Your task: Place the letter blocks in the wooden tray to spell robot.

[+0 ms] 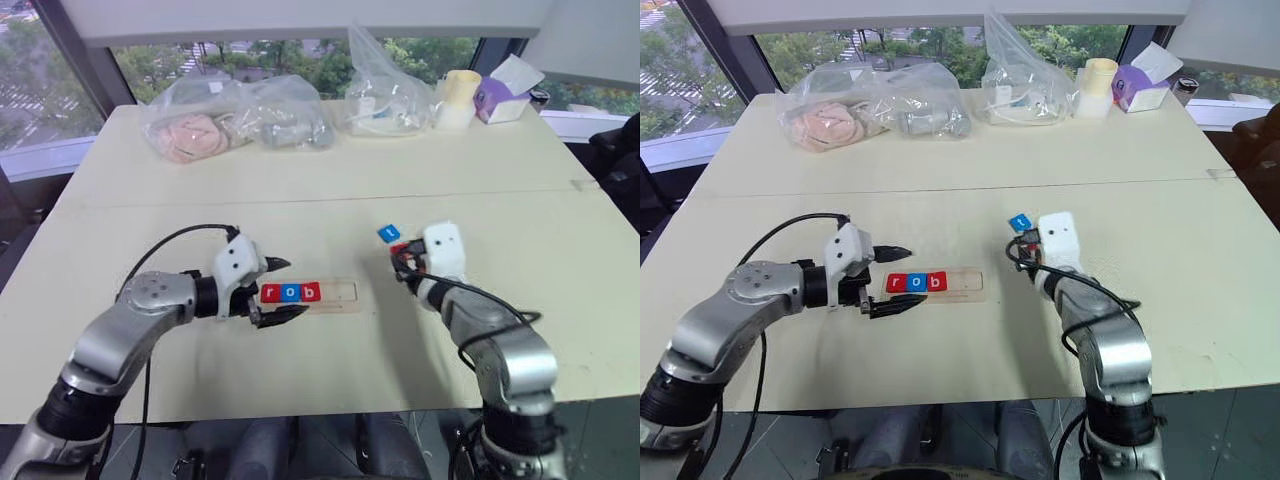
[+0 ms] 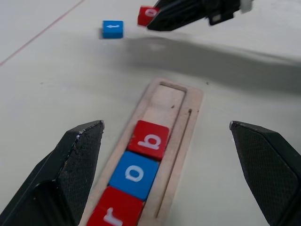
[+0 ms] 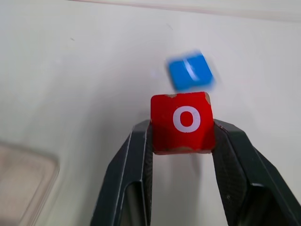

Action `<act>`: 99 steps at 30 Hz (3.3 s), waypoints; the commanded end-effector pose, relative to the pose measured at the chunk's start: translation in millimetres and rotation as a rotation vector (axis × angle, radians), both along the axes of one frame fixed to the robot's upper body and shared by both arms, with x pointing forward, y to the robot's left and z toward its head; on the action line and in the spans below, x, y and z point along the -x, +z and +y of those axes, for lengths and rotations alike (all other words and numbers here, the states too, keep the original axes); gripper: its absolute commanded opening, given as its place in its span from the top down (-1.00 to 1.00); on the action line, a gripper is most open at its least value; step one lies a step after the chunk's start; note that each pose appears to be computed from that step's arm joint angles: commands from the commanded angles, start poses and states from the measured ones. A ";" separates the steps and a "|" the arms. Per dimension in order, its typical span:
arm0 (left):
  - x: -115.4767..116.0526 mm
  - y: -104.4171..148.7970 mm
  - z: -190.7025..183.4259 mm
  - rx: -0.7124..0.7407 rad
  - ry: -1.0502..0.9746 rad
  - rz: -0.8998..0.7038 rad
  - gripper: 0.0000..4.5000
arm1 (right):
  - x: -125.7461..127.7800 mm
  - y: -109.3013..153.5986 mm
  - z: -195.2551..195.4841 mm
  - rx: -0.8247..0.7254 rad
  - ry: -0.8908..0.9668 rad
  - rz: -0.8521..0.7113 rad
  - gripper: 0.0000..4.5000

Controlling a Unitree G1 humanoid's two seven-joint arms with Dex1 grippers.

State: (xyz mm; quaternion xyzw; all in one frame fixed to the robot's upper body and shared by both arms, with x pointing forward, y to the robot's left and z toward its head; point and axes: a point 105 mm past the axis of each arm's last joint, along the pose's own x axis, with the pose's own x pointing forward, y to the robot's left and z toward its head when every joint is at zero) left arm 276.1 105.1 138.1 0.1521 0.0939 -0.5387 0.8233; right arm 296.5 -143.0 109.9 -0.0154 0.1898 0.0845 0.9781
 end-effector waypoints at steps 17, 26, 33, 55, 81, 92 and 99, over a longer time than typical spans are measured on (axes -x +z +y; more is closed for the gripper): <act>-2.9 5.1 0.3 -0.031 -0.077 -0.010 -1.00 | 36.0 -20.3 16.6 -0.095 -0.035 0.171 -0.99; 14.6 27.2 23.8 -0.033 -0.129 0.048 -1.00 | 14.0 57.1 8.1 0.020 0.482 -0.172 -0.99; 34.7 42.4 34.4 -0.098 -0.203 0.070 -1.00 | 20.8 55.8 -42.6 0.216 0.941 -0.076 -0.99; 54.2 27.1 37.1 -0.124 -0.105 0.102 -1.00 | -8.0 -14.8 -38.1 0.336 1.343 0.039 0.03; 29.3 15.9 62.4 -0.175 0.001 0.070 -1.00 | -19.9 17.8 84.0 0.268 1.269 -0.105 0.45; 29.8 14.3 58.3 -0.163 -0.001 0.068 -1.00 | -11.7 0.2 85.3 0.285 1.301 -0.067 0.45; 29.5 13.8 56.9 -0.158 -0.002 0.067 -1.00 | -16.3 -1.6 81.6 0.314 1.288 -0.089 0.45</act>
